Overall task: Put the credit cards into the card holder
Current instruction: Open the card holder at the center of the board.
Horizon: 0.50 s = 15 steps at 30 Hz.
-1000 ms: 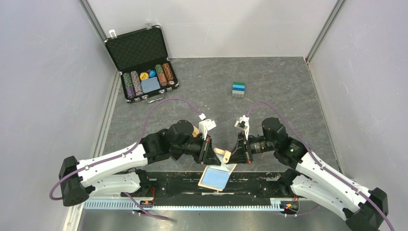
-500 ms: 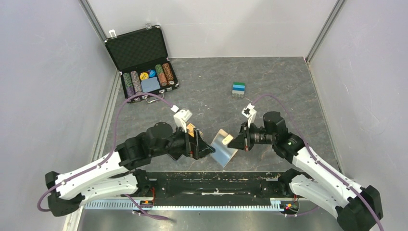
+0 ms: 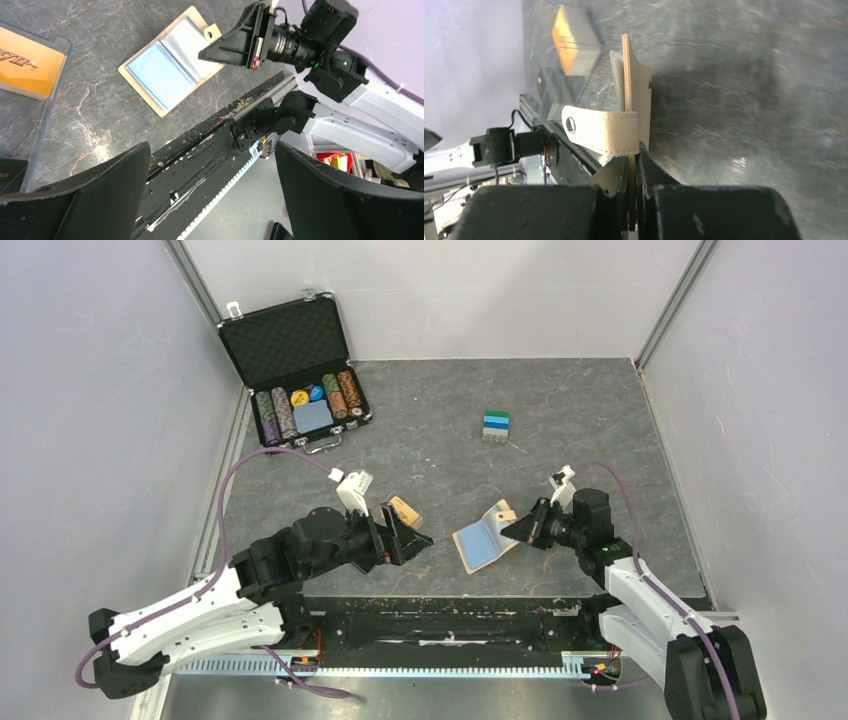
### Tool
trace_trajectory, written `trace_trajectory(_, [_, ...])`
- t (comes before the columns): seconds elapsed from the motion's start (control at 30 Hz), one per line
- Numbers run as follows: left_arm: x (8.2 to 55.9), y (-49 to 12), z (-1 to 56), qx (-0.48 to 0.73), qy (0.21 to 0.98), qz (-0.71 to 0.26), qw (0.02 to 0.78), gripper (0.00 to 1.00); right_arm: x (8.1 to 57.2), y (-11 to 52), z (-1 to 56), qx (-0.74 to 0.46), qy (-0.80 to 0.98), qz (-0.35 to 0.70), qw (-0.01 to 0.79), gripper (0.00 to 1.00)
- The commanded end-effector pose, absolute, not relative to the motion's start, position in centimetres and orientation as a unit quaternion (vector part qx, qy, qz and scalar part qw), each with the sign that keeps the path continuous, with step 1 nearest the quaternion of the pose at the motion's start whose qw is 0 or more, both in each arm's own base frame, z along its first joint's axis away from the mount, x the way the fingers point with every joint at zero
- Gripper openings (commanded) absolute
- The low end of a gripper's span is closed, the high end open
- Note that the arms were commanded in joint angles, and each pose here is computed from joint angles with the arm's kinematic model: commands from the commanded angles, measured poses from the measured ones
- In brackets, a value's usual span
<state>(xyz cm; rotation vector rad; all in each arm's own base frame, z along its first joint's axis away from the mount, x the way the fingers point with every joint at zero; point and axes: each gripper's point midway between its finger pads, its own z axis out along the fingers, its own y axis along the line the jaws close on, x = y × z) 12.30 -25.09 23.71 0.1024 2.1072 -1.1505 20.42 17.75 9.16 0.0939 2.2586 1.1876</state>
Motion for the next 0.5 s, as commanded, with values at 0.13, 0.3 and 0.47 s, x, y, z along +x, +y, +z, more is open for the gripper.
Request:
trace_trajectory(0.13, [13.2,-25.8,22.6,0.028,0.841,-0.411,0.350,1.00,21.1,15.0,6.1,0.118,0.852,0.395,0.323,0.03])
trace_trajectory(0.3, [13.1,-26.6,21.1,0.066,0.877,-0.356,0.316,1.00,19.7,13.9,3.4,0.144,0.866,0.367,0.306,0.22])
trace_trajectory(0.47, [13.2,-26.6,19.7,0.108,0.910,-0.284,0.282,1.00,20.0,11.8,3.3,0.158,0.881,0.303,0.327,0.59])
